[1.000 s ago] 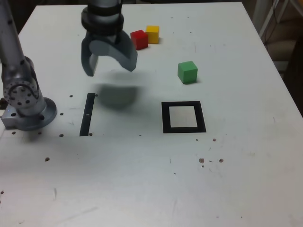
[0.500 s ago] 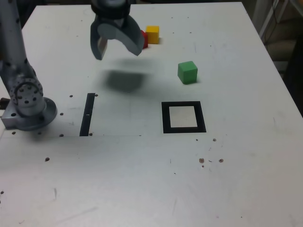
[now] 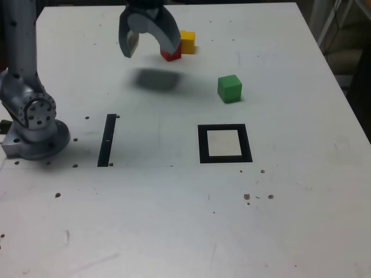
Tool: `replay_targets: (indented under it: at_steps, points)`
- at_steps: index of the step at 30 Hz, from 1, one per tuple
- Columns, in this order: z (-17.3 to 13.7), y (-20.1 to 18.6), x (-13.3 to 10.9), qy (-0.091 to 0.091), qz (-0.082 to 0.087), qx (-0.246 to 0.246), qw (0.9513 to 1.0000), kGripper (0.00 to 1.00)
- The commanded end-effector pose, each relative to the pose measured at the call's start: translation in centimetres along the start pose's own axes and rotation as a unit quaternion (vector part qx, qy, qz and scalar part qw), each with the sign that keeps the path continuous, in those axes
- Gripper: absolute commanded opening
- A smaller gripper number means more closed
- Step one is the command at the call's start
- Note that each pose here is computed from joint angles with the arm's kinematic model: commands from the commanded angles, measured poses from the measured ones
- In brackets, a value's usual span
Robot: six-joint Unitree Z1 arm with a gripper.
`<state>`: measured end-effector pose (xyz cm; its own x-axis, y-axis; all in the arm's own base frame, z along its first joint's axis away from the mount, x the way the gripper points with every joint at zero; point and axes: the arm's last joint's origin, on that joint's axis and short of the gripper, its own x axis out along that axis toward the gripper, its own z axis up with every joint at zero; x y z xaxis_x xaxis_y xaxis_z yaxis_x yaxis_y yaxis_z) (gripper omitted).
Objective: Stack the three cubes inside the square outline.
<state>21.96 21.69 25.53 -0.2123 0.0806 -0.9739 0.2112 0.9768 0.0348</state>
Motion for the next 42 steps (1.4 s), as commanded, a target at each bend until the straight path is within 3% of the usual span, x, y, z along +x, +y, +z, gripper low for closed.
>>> replay_targets:
  at_steps: [1, 15, 34, 42]
  points:
    - [0.2, 0.7, 0.3, 0.006, -0.004, 0.01, 0.9999, 0.99]
    - [1.1, 3.4, 2.3, 0.014, -0.028, 0.078, 0.9964, 0.97]
    - [3.4, 6.1, 4.2, 0.016, -0.026, 0.08, 0.9963, 0.93]
    - [4.3, 6.9, 4.7, 0.024, -0.03, 0.074, 0.9965, 0.85]
